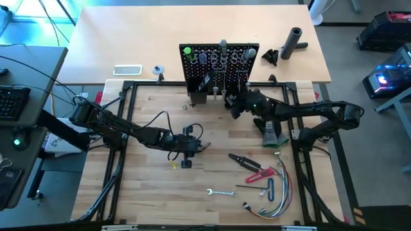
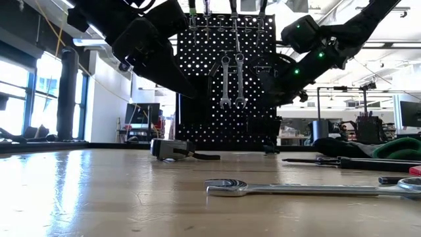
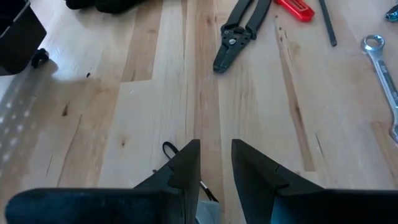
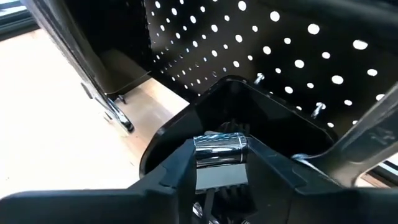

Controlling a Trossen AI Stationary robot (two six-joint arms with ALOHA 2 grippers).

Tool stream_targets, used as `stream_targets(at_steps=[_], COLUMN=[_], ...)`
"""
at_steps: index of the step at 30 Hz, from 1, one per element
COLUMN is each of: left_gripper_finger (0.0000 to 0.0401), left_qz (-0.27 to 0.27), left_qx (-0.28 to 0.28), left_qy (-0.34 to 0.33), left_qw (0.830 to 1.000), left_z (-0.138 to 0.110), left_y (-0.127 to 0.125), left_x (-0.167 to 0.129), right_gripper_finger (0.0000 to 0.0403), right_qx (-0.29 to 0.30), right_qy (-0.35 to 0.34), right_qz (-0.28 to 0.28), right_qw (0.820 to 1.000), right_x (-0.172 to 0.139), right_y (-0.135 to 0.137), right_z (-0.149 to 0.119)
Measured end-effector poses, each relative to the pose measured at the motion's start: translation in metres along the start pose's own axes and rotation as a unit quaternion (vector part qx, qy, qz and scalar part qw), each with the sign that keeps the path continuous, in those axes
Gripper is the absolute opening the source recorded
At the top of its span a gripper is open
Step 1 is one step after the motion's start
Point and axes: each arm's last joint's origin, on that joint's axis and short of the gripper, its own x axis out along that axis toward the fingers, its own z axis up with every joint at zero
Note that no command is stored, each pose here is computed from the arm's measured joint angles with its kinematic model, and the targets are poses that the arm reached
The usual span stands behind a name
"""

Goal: Hang tools onto peg board
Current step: Put the silver socket on the right black bin on the peg board, then put the silver socket driver on the right black bin on the peg board

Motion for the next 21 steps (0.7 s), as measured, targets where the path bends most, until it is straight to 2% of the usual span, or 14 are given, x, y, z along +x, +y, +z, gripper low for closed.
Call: stream_targets(at_steps=[6,10,15,21], left_gripper_finger=[0.0085,0.0085,0.0085,0.0085], left_qz=[0.0,0.0,0.0,0.0], left_qx=[-0.004,-0.008,-0.008,-0.009], left_qy=[-0.01,-0.014,-0.015,-0.023], left_qw=[1.0,1.0,1.0,1.0], left_z=[0.002,0.003,0.003,0.004], left_y=[0.0,0.0,0.0,0.0], left_x=[0.0,0.0,0.0,0.0], right_gripper_finger=[0.0174,0.0203,0.0211,0.0212], right_qx=[-0.002,-0.002,-0.006,-0.025], right_qy=[-0.001,0.002,-0.008,-0.037], right_qz=[0.001,0.021,0.058,0.105], right_qw=[1.0,1.0,0.998,0.993], right_x=[0.0,0.0,-0.012,-0.047], right_y=[0.0,0.001,0.01,0.026], right_z=[0.0,0.0,0.005,0.016])
